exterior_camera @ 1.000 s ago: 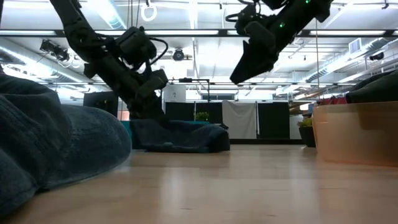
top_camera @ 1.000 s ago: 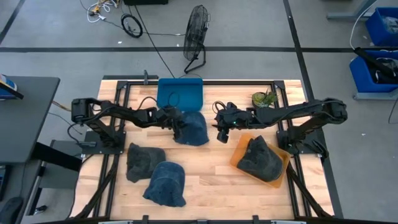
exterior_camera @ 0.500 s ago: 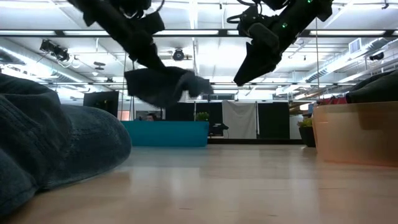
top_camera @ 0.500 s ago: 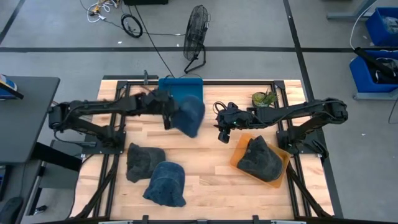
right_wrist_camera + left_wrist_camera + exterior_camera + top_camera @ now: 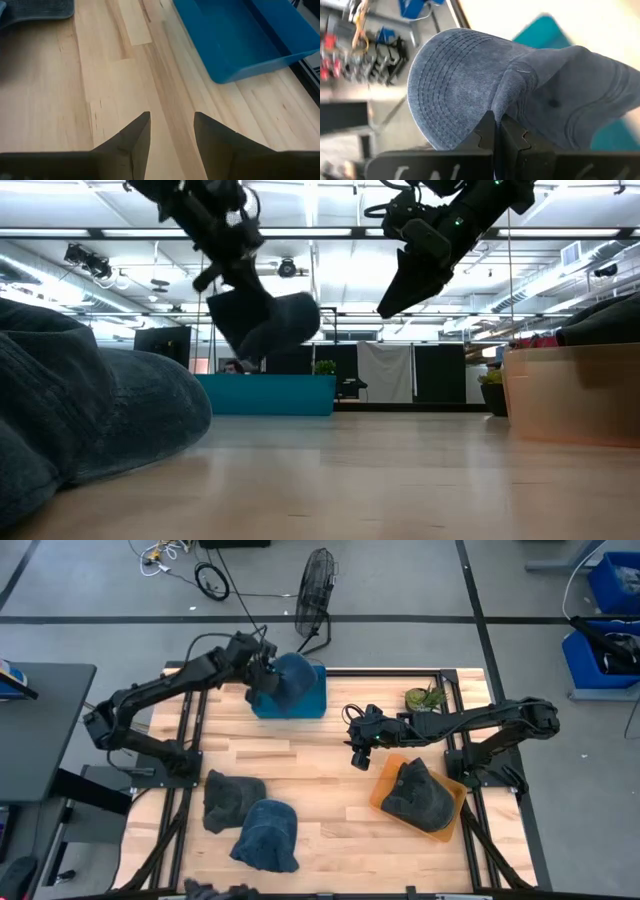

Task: Pick & Place hat
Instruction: Put the top blue cap into the blue bin

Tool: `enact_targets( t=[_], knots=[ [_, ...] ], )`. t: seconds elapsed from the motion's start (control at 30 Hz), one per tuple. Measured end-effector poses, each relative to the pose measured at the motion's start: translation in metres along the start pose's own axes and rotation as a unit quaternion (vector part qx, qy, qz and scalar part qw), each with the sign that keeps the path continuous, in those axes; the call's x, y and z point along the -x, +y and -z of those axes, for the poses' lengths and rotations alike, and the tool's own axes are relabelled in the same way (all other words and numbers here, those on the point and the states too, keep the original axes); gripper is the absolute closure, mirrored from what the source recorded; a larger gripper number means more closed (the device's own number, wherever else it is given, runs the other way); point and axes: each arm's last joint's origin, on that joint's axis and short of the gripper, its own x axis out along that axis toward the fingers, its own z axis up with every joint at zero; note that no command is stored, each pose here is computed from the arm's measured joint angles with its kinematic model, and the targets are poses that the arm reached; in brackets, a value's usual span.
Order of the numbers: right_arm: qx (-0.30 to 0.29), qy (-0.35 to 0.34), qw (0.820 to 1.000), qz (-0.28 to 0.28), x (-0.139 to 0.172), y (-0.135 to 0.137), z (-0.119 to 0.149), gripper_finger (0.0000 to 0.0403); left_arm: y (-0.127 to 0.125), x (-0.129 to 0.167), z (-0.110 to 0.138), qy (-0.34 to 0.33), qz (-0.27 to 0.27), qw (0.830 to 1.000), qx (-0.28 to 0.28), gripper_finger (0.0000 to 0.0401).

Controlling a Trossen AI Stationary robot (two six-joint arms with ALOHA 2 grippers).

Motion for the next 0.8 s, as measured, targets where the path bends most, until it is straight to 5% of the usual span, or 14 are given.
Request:
enact_targets(
  t=[0.2,0.63,0.8],
  knots=[
    [-0.007,0.000,1.000,0.000,0.000,0.000,0.000,0.0247,-0.001,-0.024,0.033,0.024,0.038,0.992,-0.121,0.0396],
    [-0.008,0.000,1.000,0.000,0.000,0.000,0.000,0.0247,-0.020,-0.066,0.047,-0.067,0.123,0.984,-0.109,0.0394],
    [-0.010,-0.001,1.000,0.000,0.000,0.000,0.000,0.0247,-0.027,-0.078,0.047,-0.066,0.156,0.985,0.003,0.0388]
  ],
)
